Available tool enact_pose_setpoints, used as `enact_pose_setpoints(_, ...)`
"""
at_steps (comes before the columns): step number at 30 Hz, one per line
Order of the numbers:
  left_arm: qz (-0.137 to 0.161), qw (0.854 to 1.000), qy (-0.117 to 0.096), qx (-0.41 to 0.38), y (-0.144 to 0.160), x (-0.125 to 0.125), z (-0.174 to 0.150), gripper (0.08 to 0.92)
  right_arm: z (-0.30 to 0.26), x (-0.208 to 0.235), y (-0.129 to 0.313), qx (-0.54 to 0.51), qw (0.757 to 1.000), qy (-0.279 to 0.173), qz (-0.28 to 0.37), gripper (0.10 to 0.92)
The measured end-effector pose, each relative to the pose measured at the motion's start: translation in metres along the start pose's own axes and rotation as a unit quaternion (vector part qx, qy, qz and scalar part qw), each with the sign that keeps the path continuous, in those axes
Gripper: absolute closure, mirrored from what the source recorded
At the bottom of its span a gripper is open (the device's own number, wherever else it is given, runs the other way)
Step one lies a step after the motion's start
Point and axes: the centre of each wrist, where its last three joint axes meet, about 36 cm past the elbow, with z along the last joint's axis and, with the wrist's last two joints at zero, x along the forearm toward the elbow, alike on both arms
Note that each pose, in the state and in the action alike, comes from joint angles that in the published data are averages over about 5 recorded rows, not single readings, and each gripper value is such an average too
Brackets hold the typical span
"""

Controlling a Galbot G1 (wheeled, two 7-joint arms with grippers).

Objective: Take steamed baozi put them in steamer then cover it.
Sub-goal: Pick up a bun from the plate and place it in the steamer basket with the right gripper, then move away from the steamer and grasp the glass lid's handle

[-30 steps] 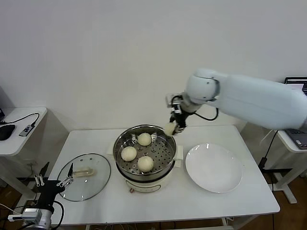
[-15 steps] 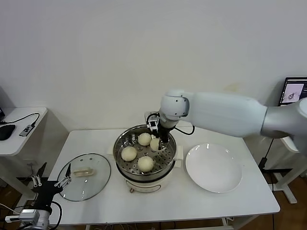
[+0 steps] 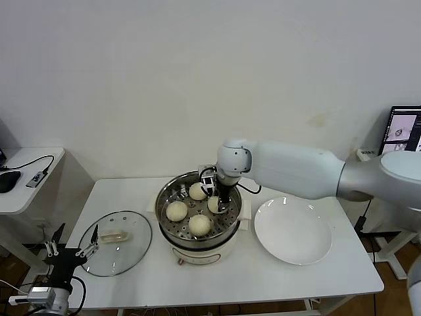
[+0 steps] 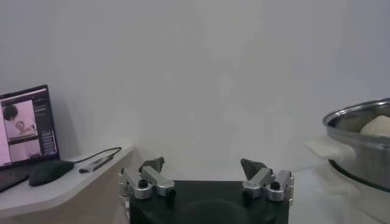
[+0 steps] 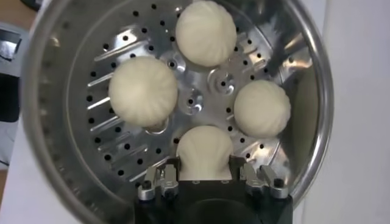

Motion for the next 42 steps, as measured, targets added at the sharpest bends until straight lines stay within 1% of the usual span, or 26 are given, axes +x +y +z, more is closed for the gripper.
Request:
enact_pose_setpoints(5,0.0,1.0,0.001,0.0,0.0,0.0,0.001,0.177,0.003,0.007,-0.002,-0.006,1.0,-0.009,0.007,0.343)
enact_pose_setpoints(8,0.001,1.0,0.002,-0.001,0.001,-0.001,0.002,0.177,0.006,0.02,-0.003,-0.01,1.0,-0.019,0.014,0.26)
enact_pose_setpoints(10,0.001,1.0,0.002,-0.001,0.002,-0.001,0.002,0.177,0.009,0.032,-0.003,-0.014,0.999,-0.026,0.021,0.222)
enact_pose_setpoints(14,0.001,1.0,0.002,-0.001,0.002,-0.002,0.003,0.177,0.02,0.053,0.002,-0.027,0.998,-0.049,0.036,0.201)
enact_pose_setpoints(17,0.001,1.0,0.002,-0.001,0.001,-0.002,0.003,0.177,0.032,0.065,0.011,-0.041,0.995,-0.076,0.05,0.2)
enact_pose_setpoints(20,0.001,1.0,0.002,-0.002,0.001,-0.002,0.003,0.177,0.045,0.071,0.024,-0.062,0.989,-0.118,0.068,0.199)
enact_pose_setpoints(23,0.001,1.0,0.003,-0.004,0.001,-0.001,0.004,0.177,0.063,0.071,0.042,-0.091,0.977,-0.169,0.096,0.199)
enact_pose_setpoints(27,0.002,1.0,0.004,-0.004,-0.001,-0.001,0.006,0.177,0.09,0.062,0.068,-0.134,0.951,-0.237,0.147,0.2)
enact_pose_setpoints(31,0.004,1.0,0.003,-0.005,-0.004,-0.001,0.007,0.177,0.117,0.045,0.093,-0.177,0.915,-0.298,0.205,0.2)
enact_pose_setpoints(38,0.004,1.0,0.004,-0.006,-0.013,0.003,0.012,0.177,0.153,0.012,0.134,-0.233,0.837,-0.392,0.302,0.2)
enact_pose_setpoints(42,-0.001,1.0,0.006,-0.011,-0.019,0.004,0.016,0.177,0.17,-0.01,0.16,-0.257,0.791,-0.428,0.353,0.2)
